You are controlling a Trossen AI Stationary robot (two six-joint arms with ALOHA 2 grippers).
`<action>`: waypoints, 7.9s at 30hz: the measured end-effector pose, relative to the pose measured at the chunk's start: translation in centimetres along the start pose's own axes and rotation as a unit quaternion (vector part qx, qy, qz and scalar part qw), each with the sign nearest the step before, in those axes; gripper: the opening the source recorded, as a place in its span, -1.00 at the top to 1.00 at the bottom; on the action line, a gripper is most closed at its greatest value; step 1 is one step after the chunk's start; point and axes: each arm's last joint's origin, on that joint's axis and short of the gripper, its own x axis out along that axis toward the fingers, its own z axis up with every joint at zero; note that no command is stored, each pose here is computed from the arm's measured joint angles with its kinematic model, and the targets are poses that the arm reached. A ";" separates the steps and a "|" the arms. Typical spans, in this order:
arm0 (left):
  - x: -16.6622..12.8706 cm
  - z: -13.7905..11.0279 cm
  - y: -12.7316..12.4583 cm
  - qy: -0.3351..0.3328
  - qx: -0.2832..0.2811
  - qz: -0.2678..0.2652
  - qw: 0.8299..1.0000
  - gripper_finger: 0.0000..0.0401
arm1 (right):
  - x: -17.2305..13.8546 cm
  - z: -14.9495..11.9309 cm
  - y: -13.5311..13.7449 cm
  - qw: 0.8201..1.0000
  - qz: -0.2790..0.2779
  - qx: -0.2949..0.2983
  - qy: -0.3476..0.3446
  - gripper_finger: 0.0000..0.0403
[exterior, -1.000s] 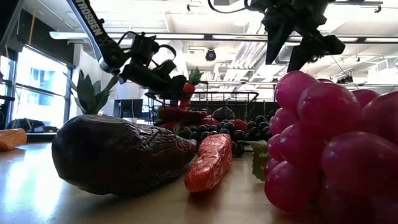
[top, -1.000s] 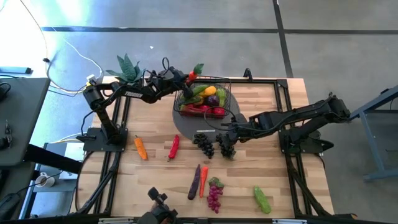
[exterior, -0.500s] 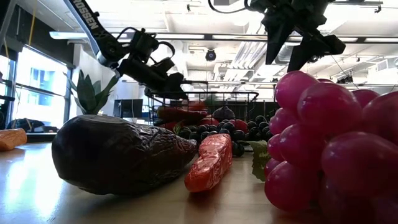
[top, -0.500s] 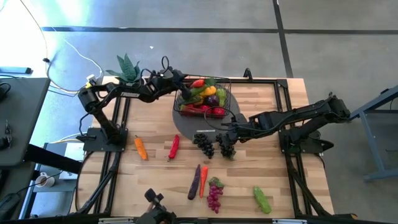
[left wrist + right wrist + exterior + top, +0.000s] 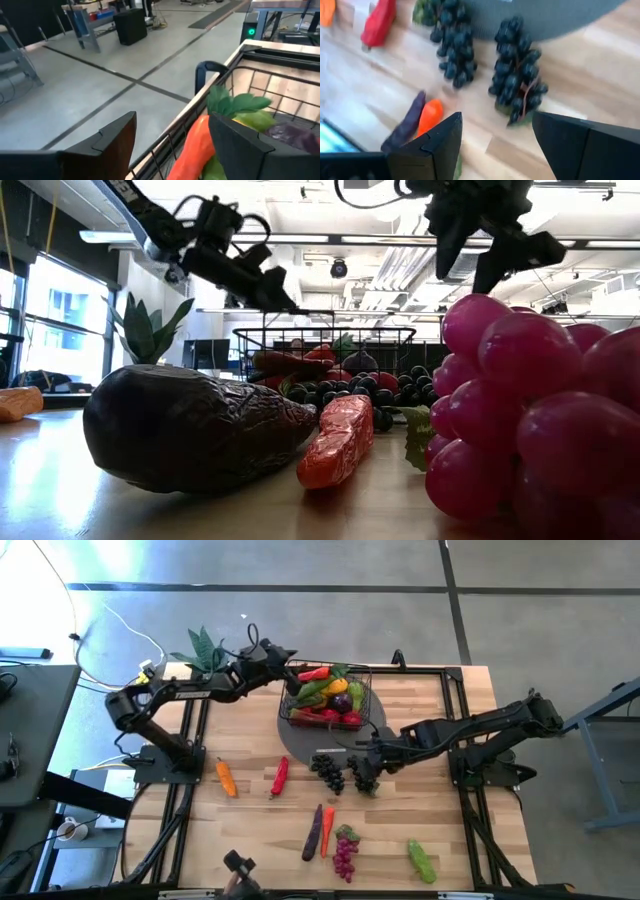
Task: Build produce basket
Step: Put the green cucumber into the wire basket, then put the red chilli pepper into the wire basket
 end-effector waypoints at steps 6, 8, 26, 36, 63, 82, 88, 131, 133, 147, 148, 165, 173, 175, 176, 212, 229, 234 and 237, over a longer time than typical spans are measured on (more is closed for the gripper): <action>-2.7 1.7 -0.7 0.013 0.009 -0.021 1.000 -0.18 | -0.1 -1.2 0.3 0.999 0.010 -0.008 0.047 -0.11; -3.5 2.1 -1.3 0.021 0.012 -0.032 0.999 -0.18 | -0.1 -1.7 0.4 0.998 0.013 -0.012 0.061 -0.11; -8.8 3.4 -8.0 0.058 0.016 -0.166 0.984 -0.18 | -1.3 -9.7 0.6 0.983 0.019 -0.089 0.159 -0.12; -10.1 3.3 -10.6 0.070 -0.023 -0.212 0.974 -0.18 | -2.4 -14.0 -0.7 0.975 -0.018 -0.096 0.200 -0.33; -14.7 1.7 -16.5 0.151 -0.043 -0.274 0.949 -0.18 | 3.8 -22.4 -1.7 0.965 -0.126 -0.069 0.218 -0.37; -15.0 1.3 -16.5 0.168 -0.031 -0.273 0.947 -0.18 | 8.6 -23.7 -2.8 0.957 -0.200 -0.074 0.198 -0.25; -14.9 1.3 -16.4 0.168 -0.032 -0.271 0.947 -0.18 | 8.8 -23.3 -2.6 0.959 -0.194 -0.080 0.190 0.21; -9.6 0.6 -7.6 0.211 -0.042 -0.074 0.974 -0.18 | 3.1 6.2 2.3 0.972 0.120 -0.186 -0.080 0.42; -9.4 0.7 -7.2 0.205 -0.048 -0.067 0.975 -0.18 | 3.0 7.7 2.1 0.969 0.130 -0.180 -0.107 0.42; -8.7 1.1 -6.0 0.179 -0.032 -0.052 0.982 -0.18 | 0.4 16.4 0.6 0.914 0.167 -0.113 -0.351 0.42; -8.7 1.1 -6.0 0.179 -0.026 -0.053 0.982 -0.18 | 0.1 16.7 0.6 0.907 0.165 -0.111 -0.370 0.42; -8.7 1.1 -6.0 0.179 -0.017 -0.053 0.982 -0.18 | 4.9 18.2 1.5 0.849 0.141 -0.335 -0.385 0.38; -8.7 1.1 -6.0 0.179 -0.023 -0.048 0.982 -0.18 | 7.4 18.9 0.6 0.860 0.128 -0.358 -0.341 0.35; -8.7 1.1 -6.0 0.179 -0.023 -0.047 0.982 -0.18 | 7.8 19.0 0.3 0.861 0.118 -0.362 -0.338 0.35; -8.7 1.1 -6.0 0.179 -0.023 -0.046 0.982 -0.18 | 8.1 19.1 0.2 0.862 0.115 -0.363 -0.335 0.35; -8.8 1.1 -6.3 0.182 -0.021 -0.082 0.980 -0.18 | 3.5 20.6 3.2 0.910 0.044 -0.323 -0.255 -0.22; -11.2 -0.5 -9.7 0.286 -0.078 -0.127 0.947 -0.18 | 3.0 16.3 4.8 0.937 0.003 -0.321 -0.135 -0.22; -12.3 -1.1 -11.1 0.333 -0.134 -0.136 0.923 -0.18 | 2.3 15.4 4.9 0.939 -0.010 -0.315 -0.136 -0.22; -13.0 -1.2 -12.0 0.347 -0.172 -0.137 0.912 -0.18 | 1.1 15.3 4.6 0.940 -0.031 -0.302 -0.156 -0.22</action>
